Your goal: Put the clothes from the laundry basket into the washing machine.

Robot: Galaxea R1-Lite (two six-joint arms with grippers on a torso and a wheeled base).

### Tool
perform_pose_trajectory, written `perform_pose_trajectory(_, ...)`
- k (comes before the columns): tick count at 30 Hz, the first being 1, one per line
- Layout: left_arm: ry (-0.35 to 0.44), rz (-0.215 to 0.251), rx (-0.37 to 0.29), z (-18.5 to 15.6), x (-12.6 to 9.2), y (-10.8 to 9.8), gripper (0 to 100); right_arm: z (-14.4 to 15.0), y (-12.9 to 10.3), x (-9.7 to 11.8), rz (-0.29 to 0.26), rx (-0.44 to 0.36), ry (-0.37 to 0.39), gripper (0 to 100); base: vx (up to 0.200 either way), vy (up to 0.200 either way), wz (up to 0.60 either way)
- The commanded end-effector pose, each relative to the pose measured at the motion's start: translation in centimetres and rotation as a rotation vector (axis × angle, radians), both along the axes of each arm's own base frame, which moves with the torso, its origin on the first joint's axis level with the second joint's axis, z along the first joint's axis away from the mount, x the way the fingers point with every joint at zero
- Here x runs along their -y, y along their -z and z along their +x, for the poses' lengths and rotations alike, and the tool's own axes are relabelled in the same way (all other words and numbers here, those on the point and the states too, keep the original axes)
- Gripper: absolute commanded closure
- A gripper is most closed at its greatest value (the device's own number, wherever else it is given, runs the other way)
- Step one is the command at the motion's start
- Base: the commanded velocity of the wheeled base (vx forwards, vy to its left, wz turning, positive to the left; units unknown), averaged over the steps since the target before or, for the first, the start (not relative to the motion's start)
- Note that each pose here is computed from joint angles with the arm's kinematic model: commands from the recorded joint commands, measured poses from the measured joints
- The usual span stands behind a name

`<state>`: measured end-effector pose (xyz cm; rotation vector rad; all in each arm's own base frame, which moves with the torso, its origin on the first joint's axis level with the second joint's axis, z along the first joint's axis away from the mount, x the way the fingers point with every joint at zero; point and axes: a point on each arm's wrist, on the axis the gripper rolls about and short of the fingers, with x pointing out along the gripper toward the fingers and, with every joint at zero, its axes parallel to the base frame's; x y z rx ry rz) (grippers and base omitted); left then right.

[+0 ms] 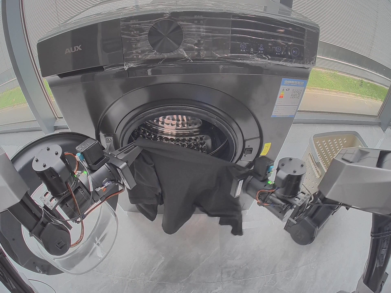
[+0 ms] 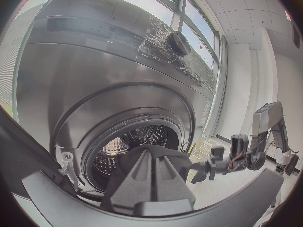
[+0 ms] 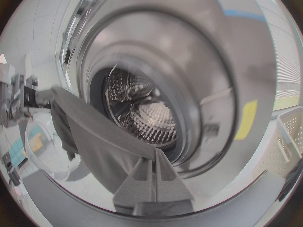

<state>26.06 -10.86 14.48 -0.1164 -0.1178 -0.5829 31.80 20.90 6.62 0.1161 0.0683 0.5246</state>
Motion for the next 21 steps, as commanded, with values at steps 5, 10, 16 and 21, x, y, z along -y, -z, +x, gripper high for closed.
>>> perform_pose_trajectory(5,0.001,0.007,-0.007,-1.3,-0.9,-0.2,100,-2.3,-6.4,3.3,0.125,0.141,0.044,100,0.0,0.0,0.0)
perform_pose_trajectory(10,0.01,0.017,-0.015,-2.0,-1.3,0.0,100,-3.8,-8.4,3.7,0.199,0.185,0.024,100,0.0,0.0,0.0)
perform_pose_trajectory(16,0.011,0.012,0.0,-2.1,-1.3,-0.4,100,-4.1,-9.1,3.5,0.213,0.205,0.016,100,0.0,0.0,0.0)
perform_pose_trajectory(21,0.01,0.005,0.017,-2.1,-1.4,-0.8,100,-4.2,-9.0,3.5,0.209,0.201,0.016,100,0.0,0.0,0.0)
